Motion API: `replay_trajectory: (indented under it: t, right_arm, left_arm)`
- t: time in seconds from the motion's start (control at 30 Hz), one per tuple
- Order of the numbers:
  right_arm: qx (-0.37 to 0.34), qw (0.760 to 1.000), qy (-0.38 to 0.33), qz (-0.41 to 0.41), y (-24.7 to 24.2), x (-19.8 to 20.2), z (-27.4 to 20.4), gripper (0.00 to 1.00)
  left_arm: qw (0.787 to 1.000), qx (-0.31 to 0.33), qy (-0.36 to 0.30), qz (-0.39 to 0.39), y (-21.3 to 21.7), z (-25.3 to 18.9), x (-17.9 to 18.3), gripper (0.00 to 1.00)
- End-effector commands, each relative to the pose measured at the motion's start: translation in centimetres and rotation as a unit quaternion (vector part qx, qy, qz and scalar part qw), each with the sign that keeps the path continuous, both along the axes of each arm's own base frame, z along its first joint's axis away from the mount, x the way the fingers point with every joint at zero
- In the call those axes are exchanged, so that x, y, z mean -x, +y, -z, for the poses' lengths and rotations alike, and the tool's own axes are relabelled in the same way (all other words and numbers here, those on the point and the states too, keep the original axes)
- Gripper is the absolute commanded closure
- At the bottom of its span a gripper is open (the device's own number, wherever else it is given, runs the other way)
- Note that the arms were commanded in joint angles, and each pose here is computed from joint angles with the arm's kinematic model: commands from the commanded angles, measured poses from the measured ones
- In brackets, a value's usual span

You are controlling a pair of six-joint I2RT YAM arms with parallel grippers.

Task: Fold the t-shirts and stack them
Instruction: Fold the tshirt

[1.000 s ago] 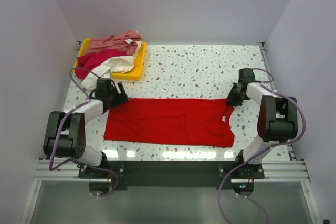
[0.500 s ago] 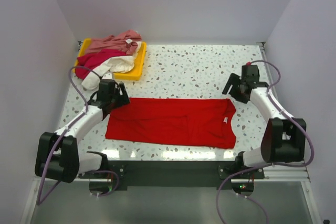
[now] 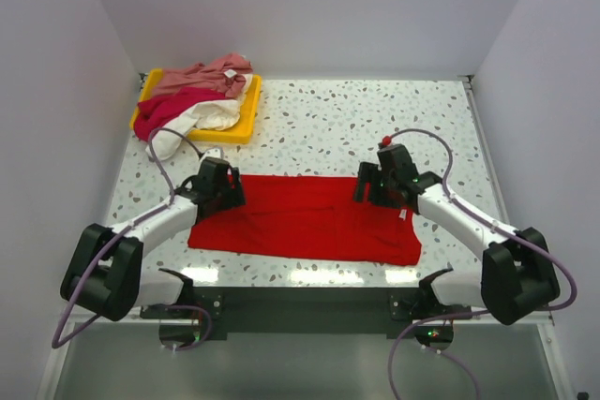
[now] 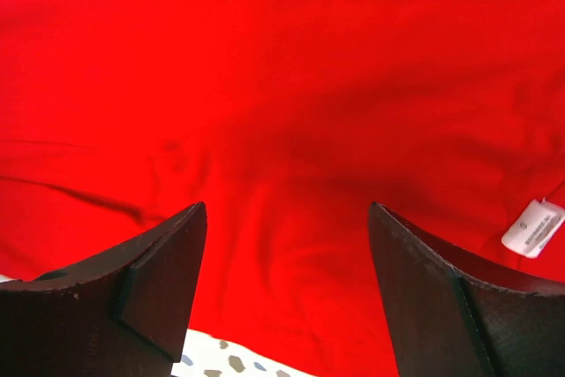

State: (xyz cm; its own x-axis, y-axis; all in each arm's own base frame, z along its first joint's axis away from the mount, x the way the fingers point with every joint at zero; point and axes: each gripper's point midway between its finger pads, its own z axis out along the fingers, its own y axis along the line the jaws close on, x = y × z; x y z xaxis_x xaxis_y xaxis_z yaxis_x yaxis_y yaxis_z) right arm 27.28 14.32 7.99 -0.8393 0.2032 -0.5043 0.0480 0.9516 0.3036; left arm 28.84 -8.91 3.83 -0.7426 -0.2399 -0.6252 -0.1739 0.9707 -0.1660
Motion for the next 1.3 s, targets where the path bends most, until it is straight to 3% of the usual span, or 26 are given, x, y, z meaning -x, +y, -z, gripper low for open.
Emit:
replay_trajectory:
  t: [0.0,0.43,0.8,1.0,1.27]
  right_arm:
    - [0.008,1.000,0.023,0.018,-0.4,0.7,2.4,0.23]
    - [-0.003,0.991,0.126,0.036,1.1,1.3,9.1,0.24]
    - [0.086,0.983,0.156,0.052,-1.2,0.5,9.9,0.23]
    - [0.119,0.980,0.151,0.058,-2.0,-1.9,9.7,0.23]
    - [0.110,0.982,0.137,0.066,-2.3,-7.1,8.8,0.23]
  left_arm:
    - [1.000,0.001,0.003,-0.011,0.3,1.5,0.7,0.19]
    - [0.999,0.023,0.026,0.011,-2.0,3.7,2.6,0.20]
    - [0.997,0.045,0.057,0.024,-5.1,6.5,6.0,0.21]
    - [0.997,0.058,0.050,0.032,-6.1,5.9,7.6,0.21]
    - [0.995,0.065,0.047,0.052,-7.3,5.2,9.5,0.21]
